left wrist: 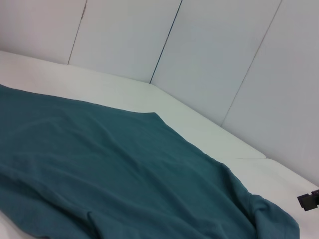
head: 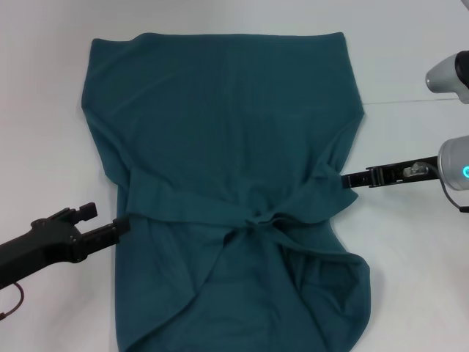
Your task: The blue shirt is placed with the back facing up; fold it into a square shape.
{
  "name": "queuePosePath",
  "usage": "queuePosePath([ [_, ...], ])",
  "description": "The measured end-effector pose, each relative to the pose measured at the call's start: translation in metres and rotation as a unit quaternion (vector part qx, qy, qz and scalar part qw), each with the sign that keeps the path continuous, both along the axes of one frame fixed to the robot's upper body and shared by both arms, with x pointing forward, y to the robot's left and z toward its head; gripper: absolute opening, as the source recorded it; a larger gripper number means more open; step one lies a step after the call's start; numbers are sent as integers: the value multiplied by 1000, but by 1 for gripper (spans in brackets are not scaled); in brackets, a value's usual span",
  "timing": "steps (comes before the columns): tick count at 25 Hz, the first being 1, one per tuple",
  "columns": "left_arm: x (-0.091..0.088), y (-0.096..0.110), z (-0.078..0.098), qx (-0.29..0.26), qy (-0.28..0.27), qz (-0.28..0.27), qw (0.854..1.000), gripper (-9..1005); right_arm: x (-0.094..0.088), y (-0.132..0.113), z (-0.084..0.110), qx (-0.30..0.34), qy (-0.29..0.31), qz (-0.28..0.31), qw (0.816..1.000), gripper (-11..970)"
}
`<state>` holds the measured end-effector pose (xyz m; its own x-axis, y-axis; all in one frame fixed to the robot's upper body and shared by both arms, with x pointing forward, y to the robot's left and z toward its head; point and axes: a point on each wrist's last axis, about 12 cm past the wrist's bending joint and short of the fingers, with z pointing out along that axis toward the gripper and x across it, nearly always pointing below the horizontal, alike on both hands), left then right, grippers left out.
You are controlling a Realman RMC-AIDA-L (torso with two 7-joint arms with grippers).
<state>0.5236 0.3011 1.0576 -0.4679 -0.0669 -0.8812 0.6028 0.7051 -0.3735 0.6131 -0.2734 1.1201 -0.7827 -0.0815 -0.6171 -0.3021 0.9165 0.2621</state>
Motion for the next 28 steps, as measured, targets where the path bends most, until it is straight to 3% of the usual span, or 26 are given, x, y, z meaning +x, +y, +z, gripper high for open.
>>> queuePosePath([
  [15, 0, 0, 0, 0, 0, 0, 1000, 876, -4, -21, -19, 35, 14, -5, 999, 640],
  [28, -2, -1, -1, -1, 2, 1, 1000, 876, -1, -12, -26, 42, 19, 8, 999, 639],
])
